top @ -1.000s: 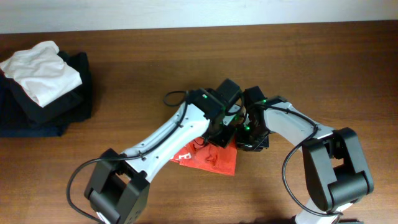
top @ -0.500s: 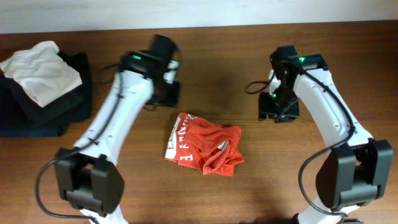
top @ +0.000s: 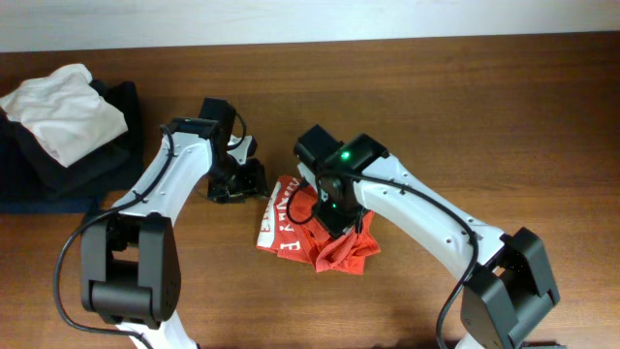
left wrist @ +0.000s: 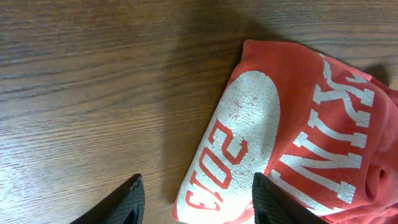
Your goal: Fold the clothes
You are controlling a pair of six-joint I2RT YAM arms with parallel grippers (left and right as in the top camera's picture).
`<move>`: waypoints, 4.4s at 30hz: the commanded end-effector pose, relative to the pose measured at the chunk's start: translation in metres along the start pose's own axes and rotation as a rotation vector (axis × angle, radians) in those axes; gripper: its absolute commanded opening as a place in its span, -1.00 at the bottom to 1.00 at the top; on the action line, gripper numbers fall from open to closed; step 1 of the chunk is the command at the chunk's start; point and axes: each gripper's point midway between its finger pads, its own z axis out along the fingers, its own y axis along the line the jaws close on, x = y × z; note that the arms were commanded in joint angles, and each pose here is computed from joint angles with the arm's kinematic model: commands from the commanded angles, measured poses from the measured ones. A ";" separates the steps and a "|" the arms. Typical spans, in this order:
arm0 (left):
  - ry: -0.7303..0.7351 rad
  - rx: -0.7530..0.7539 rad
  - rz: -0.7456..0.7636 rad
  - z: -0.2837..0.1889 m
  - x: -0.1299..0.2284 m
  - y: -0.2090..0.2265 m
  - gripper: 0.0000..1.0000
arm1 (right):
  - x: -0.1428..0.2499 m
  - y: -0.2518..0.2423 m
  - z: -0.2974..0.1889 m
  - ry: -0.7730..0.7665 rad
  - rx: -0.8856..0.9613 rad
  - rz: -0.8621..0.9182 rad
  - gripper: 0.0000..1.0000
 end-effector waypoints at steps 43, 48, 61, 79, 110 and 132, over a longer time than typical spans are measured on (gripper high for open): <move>-0.013 -0.002 0.011 0.004 -0.004 0.002 0.21 | 0.008 0.030 0.029 -0.023 -0.367 0.707 -0.03; -0.013 -0.002 0.011 0.004 -0.004 0.002 0.22 | 0.007 0.025 0.036 -0.022 -0.340 0.714 -0.92; -0.009 -0.003 0.009 0.004 -0.003 0.002 0.21 | 0.032 -0.122 0.018 -0.119 -0.265 0.897 -0.23; 0.000 -0.004 0.033 0.007 0.000 -0.006 0.22 | 0.004 -0.049 0.014 -0.087 -0.543 0.693 -0.92; -0.083 -0.030 0.224 0.060 0.003 -0.040 0.22 | 0.073 0.080 0.054 0.080 -0.294 0.482 0.22; -0.069 -0.034 0.220 0.061 0.007 -0.039 0.22 | 0.086 0.050 0.043 0.013 -0.081 0.678 0.03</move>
